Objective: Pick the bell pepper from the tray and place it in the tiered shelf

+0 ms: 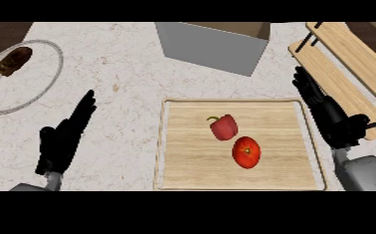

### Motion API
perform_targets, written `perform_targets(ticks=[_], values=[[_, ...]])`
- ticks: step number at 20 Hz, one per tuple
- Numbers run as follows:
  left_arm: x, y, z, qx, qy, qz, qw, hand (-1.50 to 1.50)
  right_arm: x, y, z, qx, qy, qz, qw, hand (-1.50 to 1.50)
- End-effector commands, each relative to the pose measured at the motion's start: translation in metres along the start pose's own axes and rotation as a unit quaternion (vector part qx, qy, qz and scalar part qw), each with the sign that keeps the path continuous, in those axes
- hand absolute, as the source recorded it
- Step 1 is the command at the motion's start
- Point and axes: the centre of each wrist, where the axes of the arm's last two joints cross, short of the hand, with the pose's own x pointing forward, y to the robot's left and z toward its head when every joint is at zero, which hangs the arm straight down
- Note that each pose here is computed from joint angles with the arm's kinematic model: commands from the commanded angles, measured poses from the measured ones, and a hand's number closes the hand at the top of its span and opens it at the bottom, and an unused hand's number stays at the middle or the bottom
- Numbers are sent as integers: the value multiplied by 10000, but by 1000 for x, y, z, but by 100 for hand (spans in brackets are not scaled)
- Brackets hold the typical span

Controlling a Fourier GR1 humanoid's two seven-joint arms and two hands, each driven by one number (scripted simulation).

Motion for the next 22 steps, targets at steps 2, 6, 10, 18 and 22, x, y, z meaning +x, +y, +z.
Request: perform_targets(ticks=[2,6,10,18,22], values=[[1,7,-4,100,497,327,9982,0,24,-20,2,-196,-825,501,9951,150],[-24,31,-3,606,1189,893,9870,0,96,-44,-18,-438,-2650,1313,9543,150],[-35,15,-11,345,1481,1165,9815,0,52,-64,-8,-1280,-438,1844,9735,150],[-52,12,0,271,1449,1300,9805,0,57,-77,18,486,-1103,1956,9733,-150],[-32,18,-22,306,1392,1174,9828,0,101,-60,29,1096,-918,2305,9625,-150]])
